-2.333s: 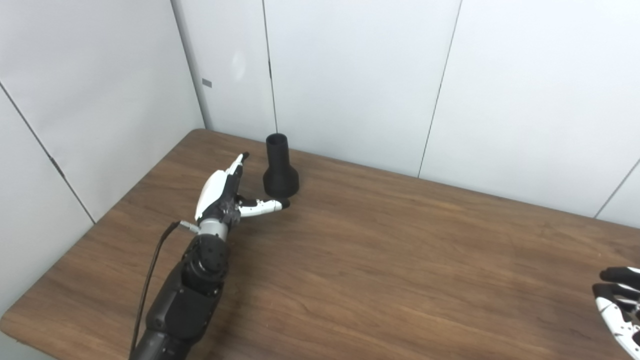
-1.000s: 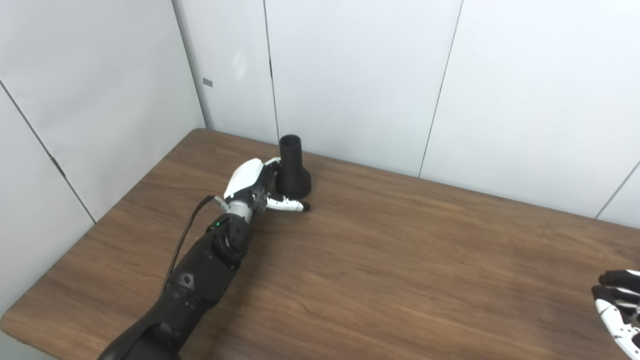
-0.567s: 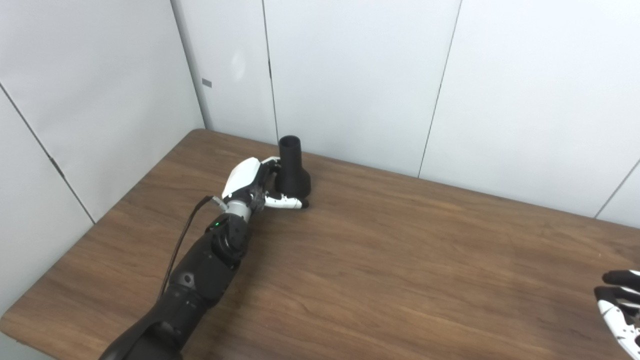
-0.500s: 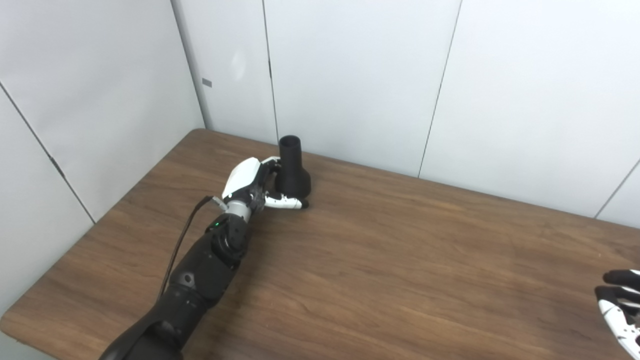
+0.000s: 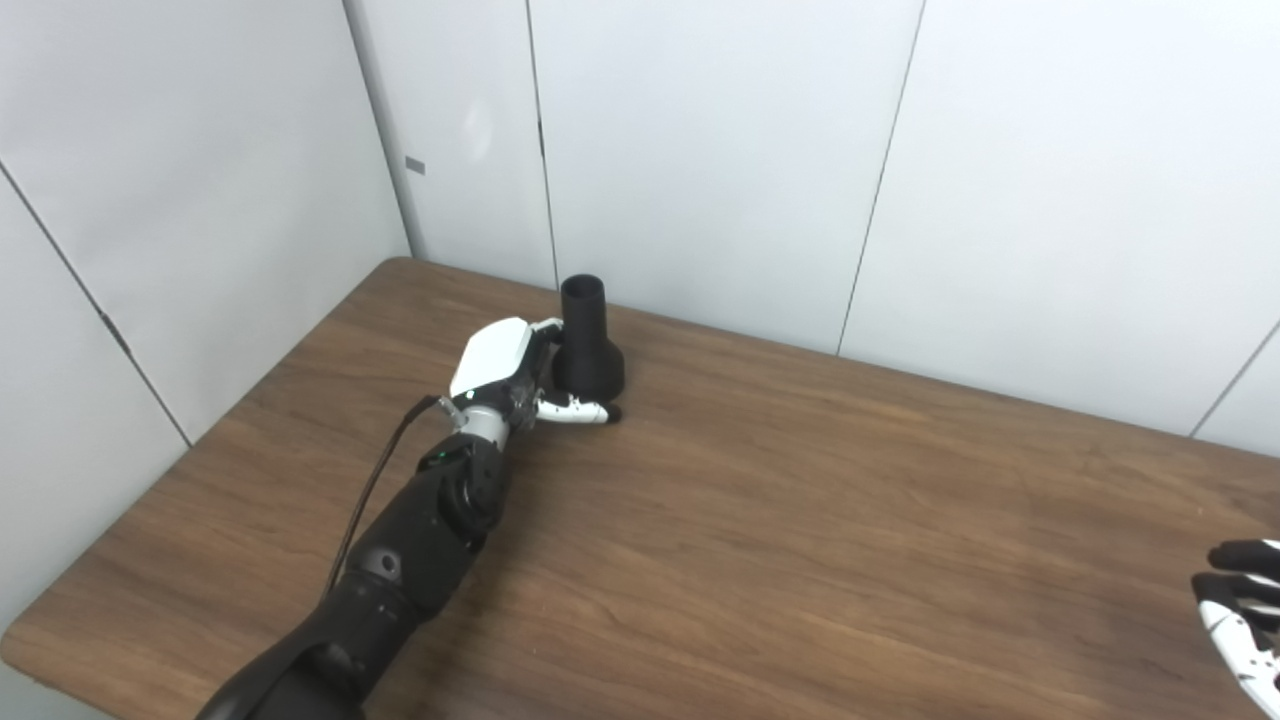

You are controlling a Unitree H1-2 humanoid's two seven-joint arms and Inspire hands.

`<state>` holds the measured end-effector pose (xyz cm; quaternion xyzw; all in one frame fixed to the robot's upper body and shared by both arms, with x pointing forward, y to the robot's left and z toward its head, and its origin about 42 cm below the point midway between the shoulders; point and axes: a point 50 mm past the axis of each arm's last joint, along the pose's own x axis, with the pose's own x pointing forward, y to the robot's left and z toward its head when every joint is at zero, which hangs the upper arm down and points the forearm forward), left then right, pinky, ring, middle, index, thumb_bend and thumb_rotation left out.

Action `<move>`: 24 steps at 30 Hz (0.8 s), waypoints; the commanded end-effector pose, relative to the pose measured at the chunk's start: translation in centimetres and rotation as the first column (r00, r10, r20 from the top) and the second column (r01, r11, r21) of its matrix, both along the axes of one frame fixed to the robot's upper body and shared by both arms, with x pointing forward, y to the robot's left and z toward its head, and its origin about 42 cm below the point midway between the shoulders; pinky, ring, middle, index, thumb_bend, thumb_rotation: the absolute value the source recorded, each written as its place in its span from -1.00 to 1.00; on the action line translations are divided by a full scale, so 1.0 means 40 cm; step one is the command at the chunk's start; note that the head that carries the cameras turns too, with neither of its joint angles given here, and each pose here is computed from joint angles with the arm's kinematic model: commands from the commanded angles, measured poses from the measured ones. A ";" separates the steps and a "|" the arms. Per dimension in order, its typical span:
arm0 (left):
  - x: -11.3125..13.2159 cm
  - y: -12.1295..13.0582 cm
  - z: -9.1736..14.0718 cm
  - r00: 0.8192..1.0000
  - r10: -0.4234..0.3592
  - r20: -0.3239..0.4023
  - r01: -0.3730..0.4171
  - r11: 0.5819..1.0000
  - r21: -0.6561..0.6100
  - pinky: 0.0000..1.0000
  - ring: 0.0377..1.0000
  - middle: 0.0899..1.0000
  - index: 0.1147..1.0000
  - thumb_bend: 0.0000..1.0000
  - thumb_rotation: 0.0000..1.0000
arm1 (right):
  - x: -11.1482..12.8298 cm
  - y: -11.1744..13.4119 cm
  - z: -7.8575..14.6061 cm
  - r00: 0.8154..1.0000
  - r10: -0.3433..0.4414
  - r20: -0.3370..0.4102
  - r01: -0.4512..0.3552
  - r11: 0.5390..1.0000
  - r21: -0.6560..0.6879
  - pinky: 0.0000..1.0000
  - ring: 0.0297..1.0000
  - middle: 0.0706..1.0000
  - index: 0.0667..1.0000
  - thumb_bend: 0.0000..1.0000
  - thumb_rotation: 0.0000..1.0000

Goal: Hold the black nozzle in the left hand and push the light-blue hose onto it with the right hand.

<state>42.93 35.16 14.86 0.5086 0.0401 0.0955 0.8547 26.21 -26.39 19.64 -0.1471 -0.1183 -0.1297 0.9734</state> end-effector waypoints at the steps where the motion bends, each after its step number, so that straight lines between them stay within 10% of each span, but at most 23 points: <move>1: -0.026 0.000 -0.050 0.997 0.009 -0.076 -0.010 1.000 -0.014 0.92 0.59 0.47 0.39 1.00 -0.50 | -0.001 0.000 0.036 0.998 0.009 0.068 -0.008 1.000 -0.016 -0.20 0.05 0.10 0.00 -0.74 -1.00; 6: -0.029 0.002 -0.061 0.996 0.030 -0.082 -0.034 0.998 -0.045 0.86 0.52 0.38 0.29 1.00 -0.59 | -0.001 0.002 0.037 0.998 0.010 0.065 -0.008 1.000 -0.019 -0.22 0.04 0.09 0.00 -0.75 -1.00; 11: -0.028 0.007 -0.079 0.997 0.057 -0.059 -0.059 0.998 -0.030 0.70 0.14 -0.18 0.22 1.00 -0.66 | 0.000 0.003 0.037 0.997 0.014 0.075 -0.013 1.000 -0.022 -0.23 0.03 0.09 -0.02 -0.78 -1.00; 18: -0.038 0.003 -0.079 0.997 0.068 -0.028 -0.069 0.997 -0.045 0.56 0.23 0.20 0.15 0.92 -0.71 | 0.000 0.003 0.037 0.998 0.009 0.067 -0.008 1.000 -0.020 -0.21 0.06 0.10 -0.01 -0.77 -1.00; 24: -0.042 0.008 -0.082 0.997 0.071 -0.020 -0.073 0.993 -0.097 -0.01 0.11 0.14 0.13 0.76 -0.89 | 0.000 0.001 0.032 0.997 0.014 0.069 -0.013 1.000 -0.014 -0.18 0.07 0.11 0.01 -0.76 -1.00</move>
